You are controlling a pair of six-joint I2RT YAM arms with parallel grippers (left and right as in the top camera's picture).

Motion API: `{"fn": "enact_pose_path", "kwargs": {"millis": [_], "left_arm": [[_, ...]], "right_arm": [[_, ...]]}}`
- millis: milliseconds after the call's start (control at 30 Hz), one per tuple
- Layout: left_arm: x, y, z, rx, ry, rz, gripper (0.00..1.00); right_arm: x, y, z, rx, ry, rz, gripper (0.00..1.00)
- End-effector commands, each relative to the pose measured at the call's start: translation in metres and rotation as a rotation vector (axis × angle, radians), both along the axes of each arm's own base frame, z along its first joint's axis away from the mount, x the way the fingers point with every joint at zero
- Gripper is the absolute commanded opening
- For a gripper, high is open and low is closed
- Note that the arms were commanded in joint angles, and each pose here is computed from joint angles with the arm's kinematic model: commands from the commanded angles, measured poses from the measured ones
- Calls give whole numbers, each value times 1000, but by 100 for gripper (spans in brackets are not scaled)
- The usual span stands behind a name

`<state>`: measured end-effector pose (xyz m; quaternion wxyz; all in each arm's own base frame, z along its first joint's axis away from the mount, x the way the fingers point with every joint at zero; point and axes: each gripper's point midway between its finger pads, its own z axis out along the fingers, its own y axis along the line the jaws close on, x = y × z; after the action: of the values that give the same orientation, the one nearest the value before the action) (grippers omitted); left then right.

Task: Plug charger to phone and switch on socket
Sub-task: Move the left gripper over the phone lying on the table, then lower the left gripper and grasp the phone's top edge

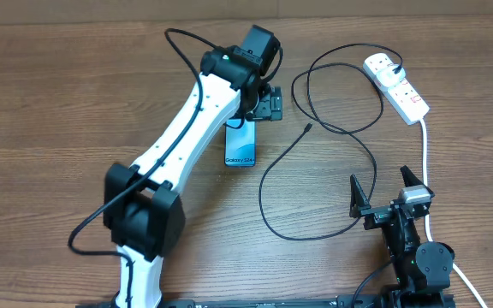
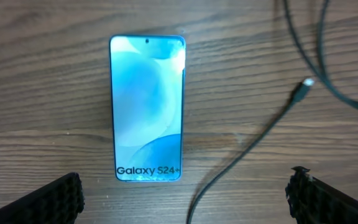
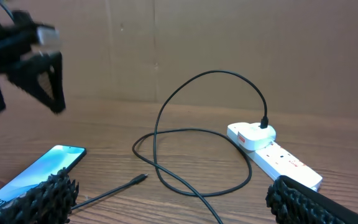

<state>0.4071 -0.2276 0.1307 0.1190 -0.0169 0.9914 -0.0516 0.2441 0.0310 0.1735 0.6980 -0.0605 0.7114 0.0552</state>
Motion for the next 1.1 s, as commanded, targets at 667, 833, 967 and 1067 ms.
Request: {"fn": "enact_pose_path", "kwargs": {"millis": [667, 833, 967, 1067], "left_arm": [[6, 24, -97, 100, 195, 76, 100], [6, 21, -102, 89, 206, 73, 100], [7, 21, -103, 89, 201, 56, 100], [7, 20, -103, 85, 198, 50, 100]], "right_arm": [[1, -1, -3, -2, 2, -7, 100], [1, -1, -3, -2, 2, -7, 100], [1, -1, -3, -2, 2, -7, 100], [1, -1, -3, -2, 2, -7, 100]]}}
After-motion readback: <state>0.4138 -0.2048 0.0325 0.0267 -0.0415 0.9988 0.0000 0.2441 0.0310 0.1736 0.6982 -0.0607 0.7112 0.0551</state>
